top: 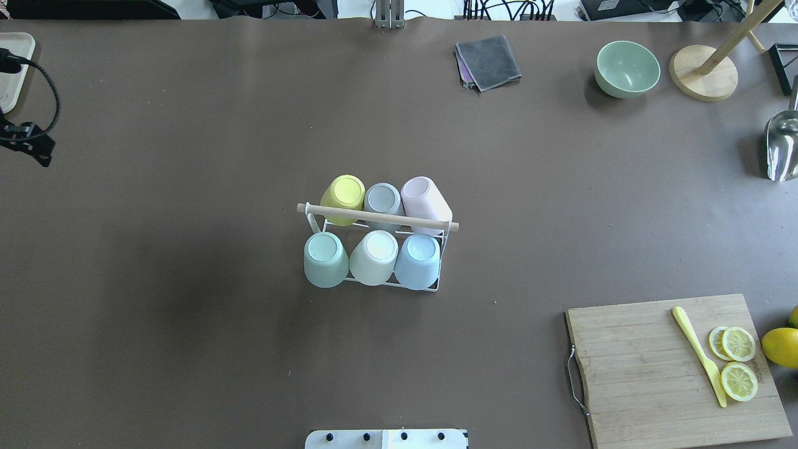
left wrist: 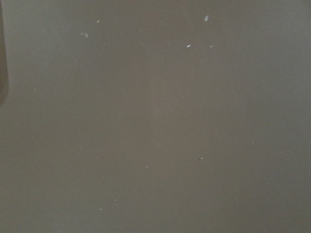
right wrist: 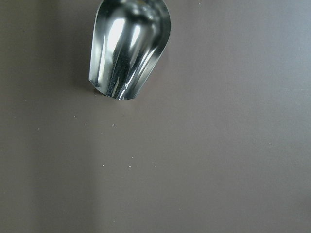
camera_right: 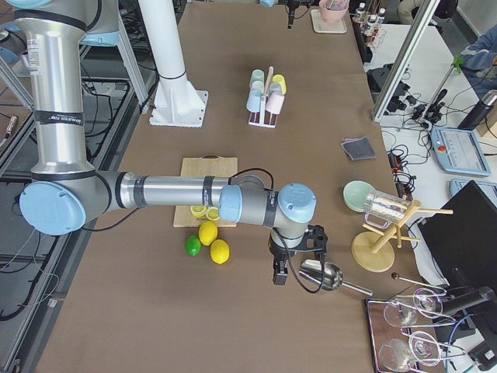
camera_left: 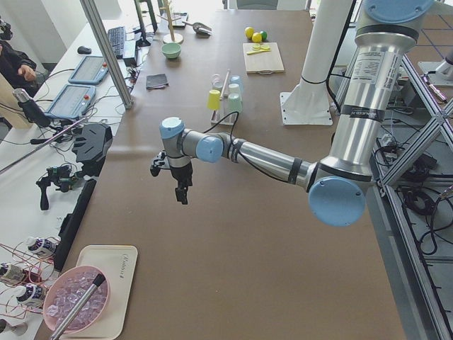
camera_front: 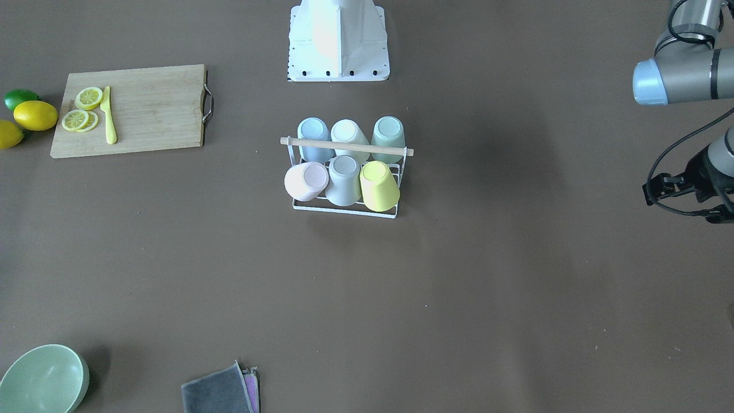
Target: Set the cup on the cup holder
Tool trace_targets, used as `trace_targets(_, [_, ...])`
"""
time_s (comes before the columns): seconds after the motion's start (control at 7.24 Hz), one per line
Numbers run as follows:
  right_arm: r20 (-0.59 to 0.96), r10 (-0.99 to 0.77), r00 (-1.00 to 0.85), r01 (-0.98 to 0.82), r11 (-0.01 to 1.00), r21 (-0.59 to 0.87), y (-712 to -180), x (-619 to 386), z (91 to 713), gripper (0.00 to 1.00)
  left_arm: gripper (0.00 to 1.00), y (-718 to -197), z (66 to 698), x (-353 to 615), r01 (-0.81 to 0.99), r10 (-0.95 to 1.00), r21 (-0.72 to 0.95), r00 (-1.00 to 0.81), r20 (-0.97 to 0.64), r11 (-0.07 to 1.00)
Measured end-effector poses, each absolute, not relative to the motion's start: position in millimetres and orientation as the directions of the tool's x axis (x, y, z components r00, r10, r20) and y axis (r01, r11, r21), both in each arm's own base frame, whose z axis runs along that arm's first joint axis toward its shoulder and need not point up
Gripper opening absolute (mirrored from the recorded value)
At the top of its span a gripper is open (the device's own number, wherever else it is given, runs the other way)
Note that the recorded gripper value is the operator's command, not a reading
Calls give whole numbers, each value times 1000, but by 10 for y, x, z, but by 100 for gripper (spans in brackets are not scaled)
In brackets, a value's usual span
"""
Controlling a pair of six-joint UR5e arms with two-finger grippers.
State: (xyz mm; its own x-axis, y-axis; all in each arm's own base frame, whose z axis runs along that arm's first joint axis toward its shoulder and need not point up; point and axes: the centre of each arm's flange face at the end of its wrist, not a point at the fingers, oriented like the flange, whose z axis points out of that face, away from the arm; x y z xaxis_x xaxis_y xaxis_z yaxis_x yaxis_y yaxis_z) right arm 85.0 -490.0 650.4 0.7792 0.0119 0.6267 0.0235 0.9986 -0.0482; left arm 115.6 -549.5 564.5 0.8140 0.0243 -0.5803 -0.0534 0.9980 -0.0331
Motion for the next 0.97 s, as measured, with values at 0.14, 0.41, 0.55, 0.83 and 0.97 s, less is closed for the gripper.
trace_targets(0.14, [627, 20, 779, 21, 998, -59, -4905, 853, 6489, 100, 98, -5233, 6048, 733, -47, -8, -78, 803, -596, 996])
trace_targets(0.41, [626, 23, 779, 20, 998, -62, -4904, 856, 6495, 100, 98, -4692, 6760, -157, -48, -31, -109, 779, -626, 993])
trace_targets(0.55, [627, 20, 779, 20, 998, -57, -4903, 858, 6476, 100, 98, -4439, 7047, -568, -33, -49, -115, 762, -646, 993])
trace_targets(0.83, [608, 8, 794, 24, 999, -45, -4904, 879, 6447, 100, 98, -4234, 7266, -866, -3, -85, -128, 724, -684, 992])
trace_targets(0.97, [604, 0, 797, 24, 999, -31, -4924, 884, 6383, 100, 98, -4254, 7225, -899, 5, -86, -119, 720, -689, 993])
